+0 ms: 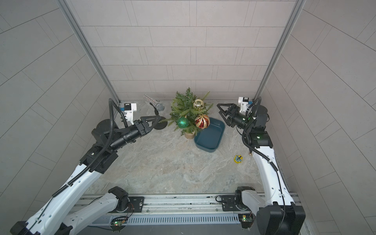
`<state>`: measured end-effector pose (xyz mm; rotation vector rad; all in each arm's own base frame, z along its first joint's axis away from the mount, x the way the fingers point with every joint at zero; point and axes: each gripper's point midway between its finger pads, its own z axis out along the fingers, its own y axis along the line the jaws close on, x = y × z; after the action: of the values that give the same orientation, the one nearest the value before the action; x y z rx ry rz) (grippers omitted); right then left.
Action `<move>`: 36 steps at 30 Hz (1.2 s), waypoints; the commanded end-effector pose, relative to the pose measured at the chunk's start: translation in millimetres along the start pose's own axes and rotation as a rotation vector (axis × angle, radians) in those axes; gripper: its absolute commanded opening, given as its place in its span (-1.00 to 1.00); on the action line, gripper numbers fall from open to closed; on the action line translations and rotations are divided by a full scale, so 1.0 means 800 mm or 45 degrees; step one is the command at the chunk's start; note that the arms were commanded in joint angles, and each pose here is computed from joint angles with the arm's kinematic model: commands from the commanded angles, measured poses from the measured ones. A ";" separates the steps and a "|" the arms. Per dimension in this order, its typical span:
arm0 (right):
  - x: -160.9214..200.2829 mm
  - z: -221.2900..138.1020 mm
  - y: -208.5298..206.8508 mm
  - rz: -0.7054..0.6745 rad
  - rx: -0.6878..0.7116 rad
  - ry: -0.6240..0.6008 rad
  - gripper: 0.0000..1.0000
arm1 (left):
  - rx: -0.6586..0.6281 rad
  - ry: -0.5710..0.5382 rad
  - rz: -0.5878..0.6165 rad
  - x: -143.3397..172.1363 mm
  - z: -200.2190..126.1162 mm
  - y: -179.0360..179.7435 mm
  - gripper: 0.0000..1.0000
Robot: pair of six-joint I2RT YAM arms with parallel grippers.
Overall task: Decorate the small christmas tree with ornaments
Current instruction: Reset both arms
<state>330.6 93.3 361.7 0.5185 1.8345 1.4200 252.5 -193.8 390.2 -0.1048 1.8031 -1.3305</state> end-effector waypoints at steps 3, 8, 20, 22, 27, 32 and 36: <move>0.020 -0.027 -0.084 -0.030 0.250 -0.060 0.64 | -0.373 0.027 0.054 0.032 -0.041 0.087 0.96; 0.032 -0.046 -0.164 0.001 0.472 -0.084 0.99 | -0.627 0.023 0.055 0.051 -0.074 0.147 0.99; -0.061 -0.176 -0.282 -0.312 1.470 -0.629 0.99 | -1.483 -0.158 0.413 -0.024 -0.126 0.281 0.99; -0.076 -0.178 -0.291 -0.463 1.518 -0.725 1.00 | -1.532 -0.190 0.638 -0.045 -0.116 0.293 0.99; -0.091 -0.157 -0.292 -0.955 1.702 -0.836 0.99 | -1.713 -0.235 0.951 -0.080 -0.099 0.343 0.99; -0.090 -0.105 -0.317 -1.118 1.595 -0.783 0.99 | -1.743 -0.199 0.948 -0.075 -0.078 0.413 0.99; -0.079 -0.078 -0.330 -1.263 1.493 -0.739 0.99 | -1.620 -0.232 1.059 -0.063 -0.059 0.433 0.99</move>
<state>340.3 -76.3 106.8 0.4588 1.9735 -0.4874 373.0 21.7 118.4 -0.1857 2.0876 0.5069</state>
